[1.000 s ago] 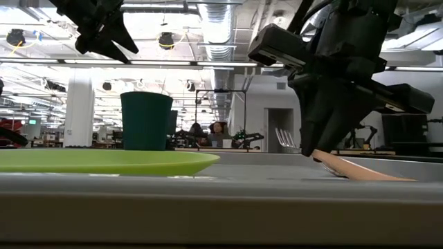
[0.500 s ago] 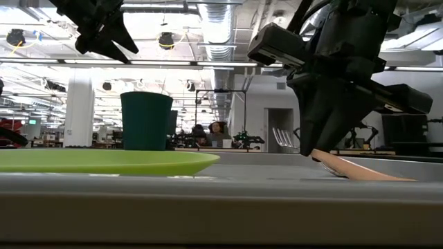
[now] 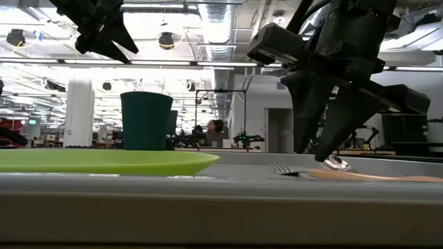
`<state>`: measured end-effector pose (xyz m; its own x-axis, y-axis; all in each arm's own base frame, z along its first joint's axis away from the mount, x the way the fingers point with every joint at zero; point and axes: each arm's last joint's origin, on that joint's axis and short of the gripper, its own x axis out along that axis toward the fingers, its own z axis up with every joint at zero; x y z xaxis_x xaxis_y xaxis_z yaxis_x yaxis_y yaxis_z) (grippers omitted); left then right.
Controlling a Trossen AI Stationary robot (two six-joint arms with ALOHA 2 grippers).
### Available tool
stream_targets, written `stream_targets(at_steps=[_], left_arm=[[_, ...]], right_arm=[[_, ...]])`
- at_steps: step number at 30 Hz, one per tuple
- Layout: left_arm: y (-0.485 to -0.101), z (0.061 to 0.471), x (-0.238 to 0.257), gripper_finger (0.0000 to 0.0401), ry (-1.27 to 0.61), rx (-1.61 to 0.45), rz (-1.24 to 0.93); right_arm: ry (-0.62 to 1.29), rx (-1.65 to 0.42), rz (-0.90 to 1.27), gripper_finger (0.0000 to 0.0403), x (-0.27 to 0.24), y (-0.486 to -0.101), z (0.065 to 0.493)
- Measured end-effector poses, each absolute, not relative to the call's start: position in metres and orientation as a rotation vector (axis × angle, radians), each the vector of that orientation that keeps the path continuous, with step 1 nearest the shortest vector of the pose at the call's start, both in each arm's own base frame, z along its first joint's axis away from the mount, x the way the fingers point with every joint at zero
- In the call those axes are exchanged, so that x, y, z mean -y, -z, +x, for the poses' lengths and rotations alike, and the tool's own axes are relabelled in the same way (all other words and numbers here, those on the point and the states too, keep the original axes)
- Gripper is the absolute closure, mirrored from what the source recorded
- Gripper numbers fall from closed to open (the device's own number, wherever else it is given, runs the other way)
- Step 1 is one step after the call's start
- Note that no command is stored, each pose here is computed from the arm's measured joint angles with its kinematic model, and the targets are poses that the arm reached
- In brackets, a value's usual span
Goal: Pick and place plate/cup/fork/spoon on tray
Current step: Put the orange fork on the gray serving tray to the left of the orange spoon
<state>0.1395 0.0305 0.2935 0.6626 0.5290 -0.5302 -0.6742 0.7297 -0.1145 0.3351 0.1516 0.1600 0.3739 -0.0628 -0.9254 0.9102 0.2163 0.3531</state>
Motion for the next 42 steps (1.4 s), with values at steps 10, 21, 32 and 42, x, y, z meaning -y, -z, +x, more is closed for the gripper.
stream_targets(at_steps=[10, 21, 32, 42], left_arm=[[-0.294, 0.139, -0.031, 0.0144, -0.693, -0.493, -0.316], [-0.293, 0.139, -0.031, 0.0144, -0.694, -0.491, -0.316], [-0.287, 0.14, -0.031, 0.0144, -0.699, -0.504, -0.319], [-0.275, 0.142, -0.031, 0.0144, -0.702, -0.514, -0.343]], right_arm=[[0.753, -0.944, 1.068, 0.023, -0.134, -0.176, 0.34], [0.586, -0.879, 1.007, 0.0293, -0.088, -0.179, 0.372], [0.65, -0.915, 0.992, 0.0305, -0.076, -0.17, 0.372], [0.694, -0.955, 0.993, 0.0305, -0.076, -0.154, 0.374]])
